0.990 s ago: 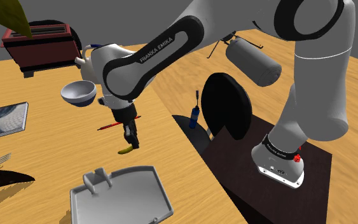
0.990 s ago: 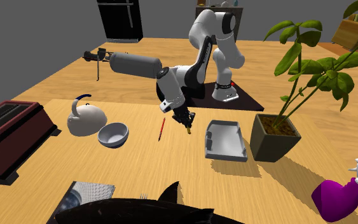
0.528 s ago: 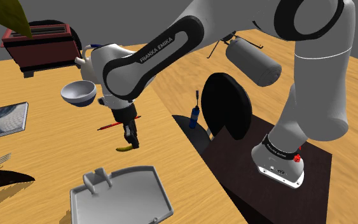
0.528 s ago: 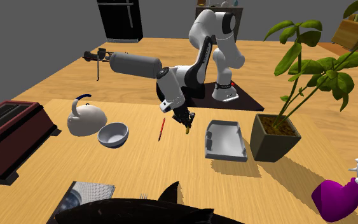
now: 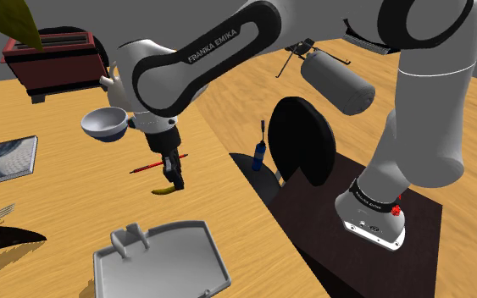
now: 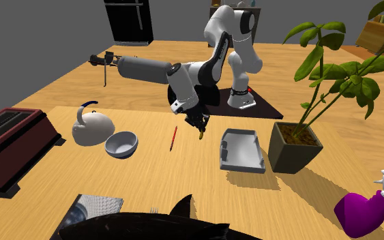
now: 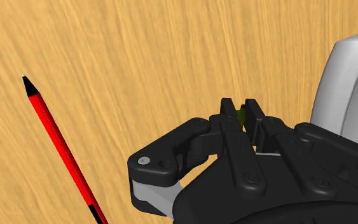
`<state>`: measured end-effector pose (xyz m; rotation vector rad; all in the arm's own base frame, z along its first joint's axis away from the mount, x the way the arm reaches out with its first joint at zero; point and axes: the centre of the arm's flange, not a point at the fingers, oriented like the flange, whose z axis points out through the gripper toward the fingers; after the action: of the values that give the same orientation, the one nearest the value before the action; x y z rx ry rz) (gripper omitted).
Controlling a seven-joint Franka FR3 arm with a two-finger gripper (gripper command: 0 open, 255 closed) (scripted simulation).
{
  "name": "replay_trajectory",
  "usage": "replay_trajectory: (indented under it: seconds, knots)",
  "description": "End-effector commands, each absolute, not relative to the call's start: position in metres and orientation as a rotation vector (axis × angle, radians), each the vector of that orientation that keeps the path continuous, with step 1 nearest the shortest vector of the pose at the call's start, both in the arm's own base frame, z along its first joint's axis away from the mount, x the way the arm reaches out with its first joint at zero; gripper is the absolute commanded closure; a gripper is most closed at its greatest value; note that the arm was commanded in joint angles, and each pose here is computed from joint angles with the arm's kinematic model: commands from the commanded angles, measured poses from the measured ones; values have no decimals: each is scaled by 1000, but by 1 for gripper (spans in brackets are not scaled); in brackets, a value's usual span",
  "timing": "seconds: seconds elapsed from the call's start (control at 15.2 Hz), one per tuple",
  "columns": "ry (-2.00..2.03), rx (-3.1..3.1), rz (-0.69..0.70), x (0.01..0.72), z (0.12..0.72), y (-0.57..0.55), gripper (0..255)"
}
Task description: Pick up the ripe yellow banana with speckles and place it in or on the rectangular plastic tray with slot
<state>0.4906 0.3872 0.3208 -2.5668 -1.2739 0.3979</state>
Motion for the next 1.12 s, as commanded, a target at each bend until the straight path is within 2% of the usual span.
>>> replay_trajectory:
  seconds: [0.0,1.06]
  knots:
    - [-1274,-2567,398,491,332,388,255]
    - [-1274,-2567,398,491,416,388,255]
